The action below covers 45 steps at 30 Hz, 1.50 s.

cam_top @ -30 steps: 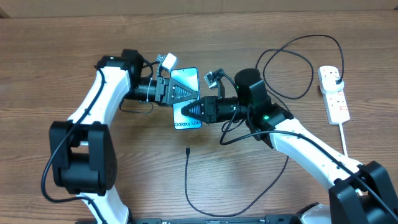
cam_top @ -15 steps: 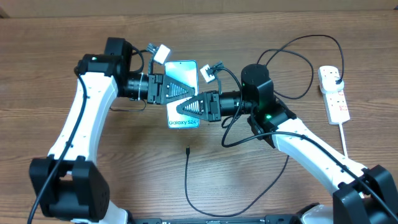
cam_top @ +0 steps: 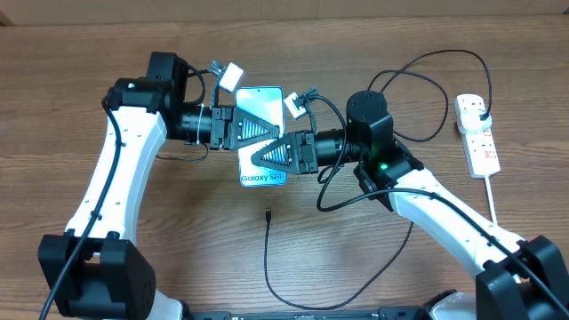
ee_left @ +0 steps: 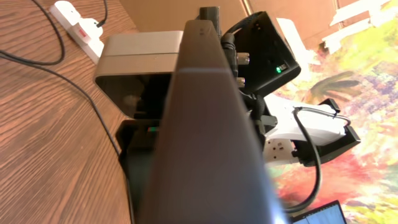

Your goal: Plug charger to phone and switch on socket

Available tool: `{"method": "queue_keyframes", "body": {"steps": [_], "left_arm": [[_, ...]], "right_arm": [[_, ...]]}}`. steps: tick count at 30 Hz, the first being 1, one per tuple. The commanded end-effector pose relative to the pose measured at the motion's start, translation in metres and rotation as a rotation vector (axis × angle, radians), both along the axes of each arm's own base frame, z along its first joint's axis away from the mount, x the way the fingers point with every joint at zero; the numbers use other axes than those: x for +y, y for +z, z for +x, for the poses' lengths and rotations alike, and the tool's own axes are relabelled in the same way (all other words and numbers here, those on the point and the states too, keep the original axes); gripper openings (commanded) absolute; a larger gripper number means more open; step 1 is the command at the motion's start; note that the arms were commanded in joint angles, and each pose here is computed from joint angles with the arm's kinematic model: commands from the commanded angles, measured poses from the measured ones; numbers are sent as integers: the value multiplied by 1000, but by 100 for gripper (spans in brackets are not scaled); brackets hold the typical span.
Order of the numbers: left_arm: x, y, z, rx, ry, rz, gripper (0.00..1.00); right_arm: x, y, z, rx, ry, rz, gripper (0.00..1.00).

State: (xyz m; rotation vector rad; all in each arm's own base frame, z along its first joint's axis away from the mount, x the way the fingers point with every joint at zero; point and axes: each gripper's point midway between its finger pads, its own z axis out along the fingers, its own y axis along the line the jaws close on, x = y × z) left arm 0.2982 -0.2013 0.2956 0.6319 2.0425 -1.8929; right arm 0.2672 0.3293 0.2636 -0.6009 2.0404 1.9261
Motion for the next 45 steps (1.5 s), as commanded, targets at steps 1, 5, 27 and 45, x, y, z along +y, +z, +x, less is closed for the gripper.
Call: {"method": "queue_keyframes", "body": {"steps": [1,5,27,45], "left_arm": [[-5,40,-16,-74,-31,-78,4],[-3,12,-10,-86,-2,88,4],[70,-179,2,262,408,1207,5],[78,-264,-8,231,435,1516,4]], "right_arm": [[-2,-9,12,9,-47,-15,45],[-17,-9,29,9,-98,-15,87],[-162,-183,66,316,-694,-846,100],[-162,-183,66,316,-694,-846,100]]}}
